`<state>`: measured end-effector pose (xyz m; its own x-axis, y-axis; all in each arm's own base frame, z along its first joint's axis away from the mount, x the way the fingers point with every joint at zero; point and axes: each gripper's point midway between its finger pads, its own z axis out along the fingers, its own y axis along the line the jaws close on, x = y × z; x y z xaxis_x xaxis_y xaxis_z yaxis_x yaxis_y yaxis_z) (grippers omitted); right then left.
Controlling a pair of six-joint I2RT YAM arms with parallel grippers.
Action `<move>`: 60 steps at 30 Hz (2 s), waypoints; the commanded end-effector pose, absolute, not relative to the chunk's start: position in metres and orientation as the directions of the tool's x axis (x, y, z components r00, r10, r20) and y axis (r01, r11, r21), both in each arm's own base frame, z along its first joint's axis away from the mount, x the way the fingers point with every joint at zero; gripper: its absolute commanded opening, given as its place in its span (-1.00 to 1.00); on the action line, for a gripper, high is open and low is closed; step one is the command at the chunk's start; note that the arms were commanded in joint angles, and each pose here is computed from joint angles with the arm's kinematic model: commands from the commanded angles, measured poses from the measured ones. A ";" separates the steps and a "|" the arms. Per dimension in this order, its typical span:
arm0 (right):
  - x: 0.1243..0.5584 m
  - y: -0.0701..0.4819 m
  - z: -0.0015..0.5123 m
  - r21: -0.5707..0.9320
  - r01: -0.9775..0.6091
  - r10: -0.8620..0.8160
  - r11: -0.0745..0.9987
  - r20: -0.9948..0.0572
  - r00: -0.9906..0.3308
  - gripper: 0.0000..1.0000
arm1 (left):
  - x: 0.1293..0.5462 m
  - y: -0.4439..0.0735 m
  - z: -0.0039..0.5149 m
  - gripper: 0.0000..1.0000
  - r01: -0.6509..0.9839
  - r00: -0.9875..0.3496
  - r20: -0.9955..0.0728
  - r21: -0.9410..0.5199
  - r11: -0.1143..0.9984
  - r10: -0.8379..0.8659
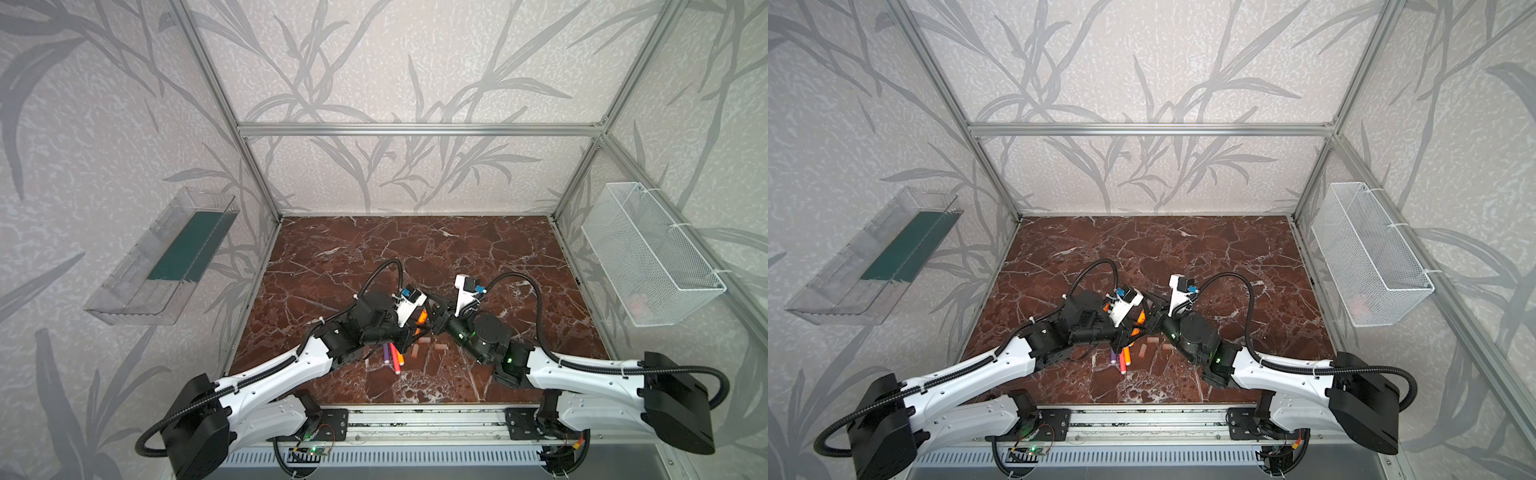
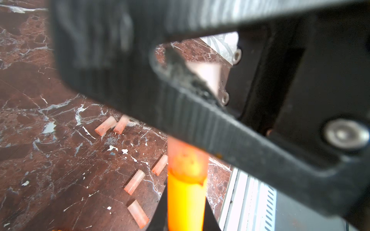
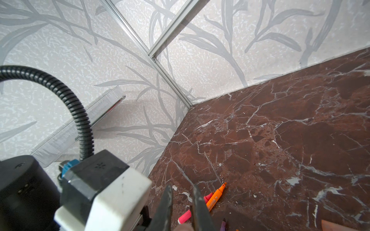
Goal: Insert the pens into the pen caps
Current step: 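Press the cap further onto the highlighter while the left gripper holds it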
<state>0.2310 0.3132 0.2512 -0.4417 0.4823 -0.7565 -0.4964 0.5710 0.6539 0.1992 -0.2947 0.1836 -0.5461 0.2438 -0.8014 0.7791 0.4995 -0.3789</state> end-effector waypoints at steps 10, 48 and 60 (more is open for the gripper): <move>0.149 0.358 0.188 0.622 -0.443 0.196 0.646 -0.696 -0.691 -1.00 | 0.298 -0.244 0.266 -1.00 0.526 -0.329 -0.938 -0.275 0.804 -0.106; 0.199 0.314 0.211 0.487 -0.442 0.237 0.753 -0.828 -0.508 -0.22 | 0.194 -0.308 0.250 -1.00 0.830 -0.370 -0.928 -0.353 0.433 -0.048; 0.197 0.343 0.212 0.510 -0.507 0.194 0.695 -0.812 -0.551 -0.30 | 0.180 -0.320 0.253 -1.00 0.867 -0.375 -0.927 -0.363 0.340 -0.034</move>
<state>0.2117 0.3259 0.2387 -0.4856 0.3291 -0.8099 -0.4539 0.6968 0.5553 0.1870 -0.3054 0.1988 -0.4737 0.0842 -0.8767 0.7991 0.4595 -0.3876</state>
